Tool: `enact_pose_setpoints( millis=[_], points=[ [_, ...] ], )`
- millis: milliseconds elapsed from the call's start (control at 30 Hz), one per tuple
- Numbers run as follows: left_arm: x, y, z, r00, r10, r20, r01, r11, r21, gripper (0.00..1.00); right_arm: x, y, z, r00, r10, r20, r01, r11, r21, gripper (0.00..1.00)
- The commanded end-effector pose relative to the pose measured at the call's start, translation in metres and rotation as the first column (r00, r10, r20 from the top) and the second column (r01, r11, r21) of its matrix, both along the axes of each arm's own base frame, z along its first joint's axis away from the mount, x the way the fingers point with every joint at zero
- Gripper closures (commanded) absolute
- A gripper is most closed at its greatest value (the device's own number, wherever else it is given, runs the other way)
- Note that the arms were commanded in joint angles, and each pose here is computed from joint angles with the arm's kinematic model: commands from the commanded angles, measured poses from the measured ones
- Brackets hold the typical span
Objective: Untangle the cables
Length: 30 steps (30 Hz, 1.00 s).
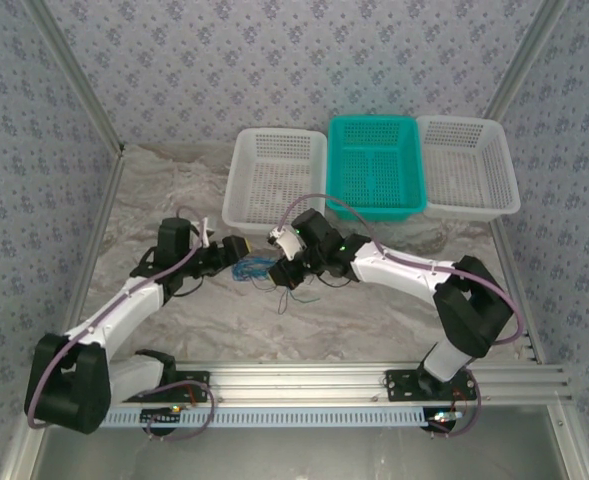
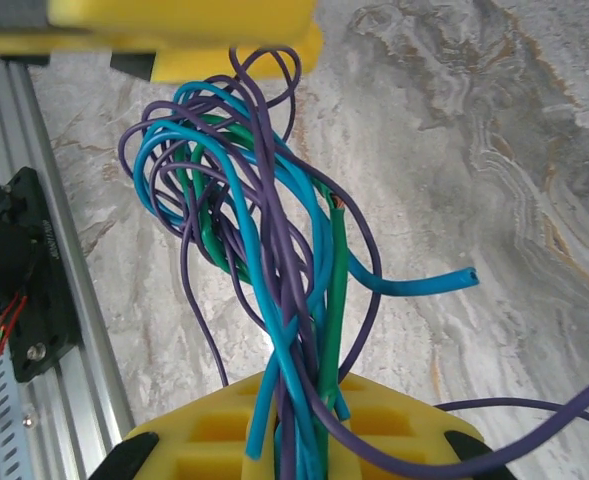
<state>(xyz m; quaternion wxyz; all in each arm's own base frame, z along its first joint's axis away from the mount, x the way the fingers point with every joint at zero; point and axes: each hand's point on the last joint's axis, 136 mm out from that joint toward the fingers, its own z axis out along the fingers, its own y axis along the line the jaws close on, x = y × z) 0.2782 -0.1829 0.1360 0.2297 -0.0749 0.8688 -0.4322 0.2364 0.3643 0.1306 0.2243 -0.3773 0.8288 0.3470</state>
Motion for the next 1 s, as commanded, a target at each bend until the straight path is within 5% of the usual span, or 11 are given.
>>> enact_pose_setpoints(
  millis=[0, 67, 167, 567, 800, 833, 967],
  points=[
    [-0.003, -0.013, 0.012, 0.999, -0.048, 0.023, 0.049, 0.998, -0.043, 0.52, 0.015, -0.008, 0.007, 0.995, -0.071, 0.068, 0.072, 0.997, -0.012, 1.0],
    [-0.001, -0.005, 0.008, 1.0, -0.003, 0.016, 0.003, 1.0, -0.003, 0.81, 0.018, -0.011, 0.007, 0.993, -0.095, 0.074, 0.096, 0.995, -0.013, 1.0],
    [0.002, 0.012, 0.01, 0.996, 0.077, 0.041, -0.08, 0.995, 0.064, 1.0, 0.015, -0.013, 0.005, 0.993, -0.092, 0.073, 0.093, 0.995, -0.018, 1.0],
    [0.006, 0.064, 0.025, 0.95, 0.27, 0.156, -0.299, 0.931, 0.209, 0.96, -0.009, -0.05, -0.042, 0.993, -0.099, 0.063, 0.107, 0.983, -0.151, 0.99],
    [0.006, 0.048, 0.026, 0.964, 0.212, 0.162, -0.234, 0.964, 0.13, 1.0, -0.006, -0.062, -0.057, 0.987, -0.148, 0.066, 0.157, 0.971, -0.181, 0.92],
    [0.006, 0.045, 0.025, 0.966, 0.204, 0.157, -0.224, 0.966, 0.126, 1.0, -0.006, -0.062, -0.059, 0.986, -0.152, 0.065, 0.162, 0.969, -0.184, 0.89],
    [0.005, 0.044, 0.024, 0.969, 0.194, 0.15, -0.214, 0.967, 0.137, 1.0, 0.001, -0.066, -0.065, 0.978, -0.194, 0.072, 0.205, 0.954, -0.217, 0.53]
  ],
)
